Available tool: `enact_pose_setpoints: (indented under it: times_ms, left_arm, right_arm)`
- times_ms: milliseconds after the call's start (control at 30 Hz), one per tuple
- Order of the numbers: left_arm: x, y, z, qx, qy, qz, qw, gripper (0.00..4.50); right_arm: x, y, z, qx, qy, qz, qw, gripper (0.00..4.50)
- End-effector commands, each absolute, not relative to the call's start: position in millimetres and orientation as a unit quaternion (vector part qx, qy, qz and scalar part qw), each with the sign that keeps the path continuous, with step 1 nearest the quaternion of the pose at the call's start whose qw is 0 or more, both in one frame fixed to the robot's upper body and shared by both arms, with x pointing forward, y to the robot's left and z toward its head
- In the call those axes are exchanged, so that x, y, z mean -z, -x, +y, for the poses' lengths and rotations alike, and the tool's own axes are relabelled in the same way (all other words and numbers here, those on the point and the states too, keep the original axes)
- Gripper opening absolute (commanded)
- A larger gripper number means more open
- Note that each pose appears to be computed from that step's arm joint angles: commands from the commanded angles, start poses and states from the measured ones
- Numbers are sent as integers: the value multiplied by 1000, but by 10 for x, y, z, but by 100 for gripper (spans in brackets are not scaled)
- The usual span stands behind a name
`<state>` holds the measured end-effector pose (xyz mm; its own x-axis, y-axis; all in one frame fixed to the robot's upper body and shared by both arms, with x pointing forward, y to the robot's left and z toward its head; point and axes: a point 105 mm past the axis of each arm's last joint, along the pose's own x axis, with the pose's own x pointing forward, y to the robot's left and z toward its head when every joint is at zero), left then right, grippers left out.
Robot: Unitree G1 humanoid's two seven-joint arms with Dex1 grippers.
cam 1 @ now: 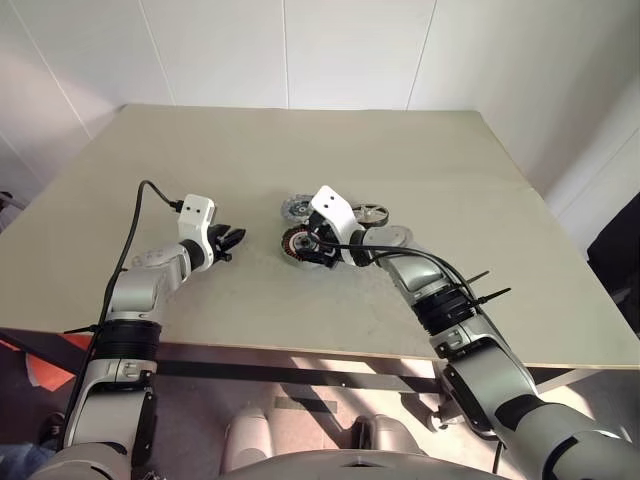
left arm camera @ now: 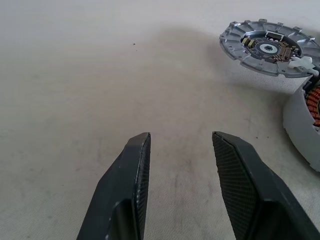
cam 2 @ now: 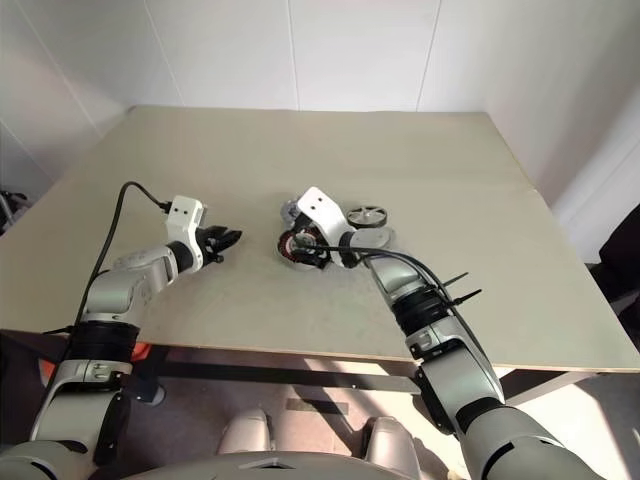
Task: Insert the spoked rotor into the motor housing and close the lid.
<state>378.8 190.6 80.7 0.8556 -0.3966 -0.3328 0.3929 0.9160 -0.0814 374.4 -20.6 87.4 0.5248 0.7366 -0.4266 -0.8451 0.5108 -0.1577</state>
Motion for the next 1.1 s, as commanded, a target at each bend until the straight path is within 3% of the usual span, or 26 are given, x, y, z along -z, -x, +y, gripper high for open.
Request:
enact_pose_setpoints:
  times_ms: [33, 67, 167, 467, 833, 967, 1100]
  left_arm:
    - [-971, -3846, 1890, 212, -10, 147, 966, 206]
    - [-967, -3847, 1883, 212, -10, 147, 966, 206]
    - [-952, -3846, 1871, 214, -12, 149, 965, 206]
    - [-957, -3837, 1890, 211, -10, 148, 966, 206]
    - [-973, -3840, 1894, 210, -9, 147, 967, 206]
    - [-963, -3837, 1897, 209, -10, 148, 966, 206]
    - [-945, -3832, 1895, 210, -9, 151, 966, 206]
  right_arm:
    - [-1141, -3776, -150, -465, 163, 111, 863, 403]
    - [-1160, -3786, -149, -464, 161, 109, 864, 403]
    - [-1201, -3798, -138, -465, 148, 103, 867, 337]
    - [-1141, -3807, -131, -462, 152, 107, 867, 14]
    - [-723, -3790, -189, -450, 169, 167, 861, 3]
    - [-776, -3814, -199, -446, 164, 158, 866, 3]
    - [-1016, -3778, -128, -469, 151, 122, 861, 3]
